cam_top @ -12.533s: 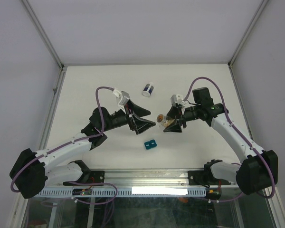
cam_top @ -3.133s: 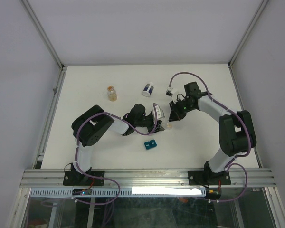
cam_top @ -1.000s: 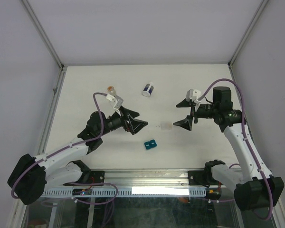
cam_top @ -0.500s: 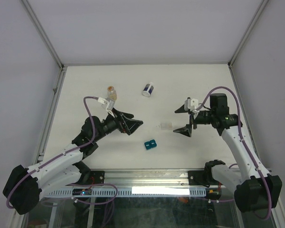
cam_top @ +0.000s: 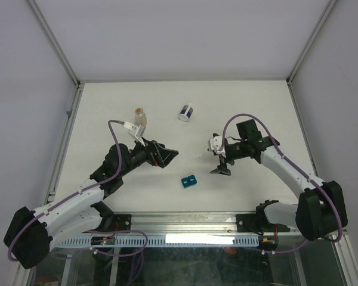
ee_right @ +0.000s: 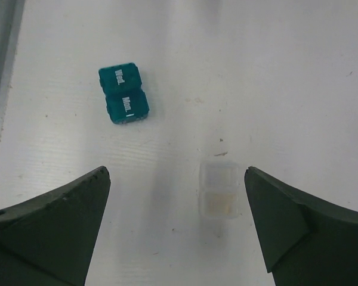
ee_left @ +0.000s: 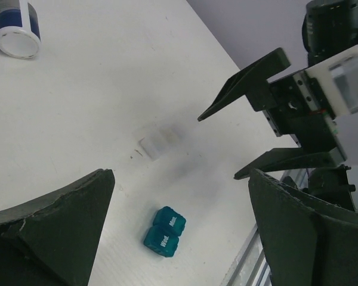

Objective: Sort the pills into containers

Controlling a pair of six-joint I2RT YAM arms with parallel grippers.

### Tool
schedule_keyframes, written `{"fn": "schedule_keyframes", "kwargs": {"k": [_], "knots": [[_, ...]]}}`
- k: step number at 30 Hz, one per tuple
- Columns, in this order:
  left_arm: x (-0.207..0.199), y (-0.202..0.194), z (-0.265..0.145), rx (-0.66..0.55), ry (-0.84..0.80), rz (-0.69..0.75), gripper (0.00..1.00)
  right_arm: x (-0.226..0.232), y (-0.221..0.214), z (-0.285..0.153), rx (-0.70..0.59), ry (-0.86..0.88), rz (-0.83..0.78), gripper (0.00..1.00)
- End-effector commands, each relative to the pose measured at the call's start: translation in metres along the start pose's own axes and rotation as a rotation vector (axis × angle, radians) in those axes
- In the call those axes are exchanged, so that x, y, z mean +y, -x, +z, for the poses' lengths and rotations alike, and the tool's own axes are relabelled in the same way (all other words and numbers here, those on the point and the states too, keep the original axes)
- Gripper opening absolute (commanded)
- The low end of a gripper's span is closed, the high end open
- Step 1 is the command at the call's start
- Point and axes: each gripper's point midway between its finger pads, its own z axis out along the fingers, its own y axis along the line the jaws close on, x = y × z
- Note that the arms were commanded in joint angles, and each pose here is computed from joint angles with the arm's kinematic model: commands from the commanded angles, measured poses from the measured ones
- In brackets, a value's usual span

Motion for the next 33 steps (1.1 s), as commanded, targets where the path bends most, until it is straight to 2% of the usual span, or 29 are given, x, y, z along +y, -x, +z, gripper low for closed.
{"fn": "schedule_keyframes", "kwargs": {"k": [1,7,17,26,33], "knots": [[-0.011,0.029,-0.002,-0.077,-0.020,0.040,0.99,-0.022,-0.029,0.013,0.116,-0.005,-0.084,0.98],[-0.014,0.027,-0.013,-0.106,-0.044,0.034,0.99,-0.032,-0.055,0.022,0.205,0.005,-0.021,0.95],[-0.013,0.024,-0.015,-0.101,-0.045,0.061,0.99,-0.057,-0.071,0.034,0.249,-0.006,0.029,0.93],[-0.014,0.020,-0.021,-0.111,-0.064,0.048,0.99,-0.059,-0.099,0.051,0.315,0.011,0.121,0.78],[-0.018,0.018,-0.017,-0.097,-0.088,0.048,0.99,-0.061,-0.101,0.055,0.320,-0.006,0.171,0.52]]}}
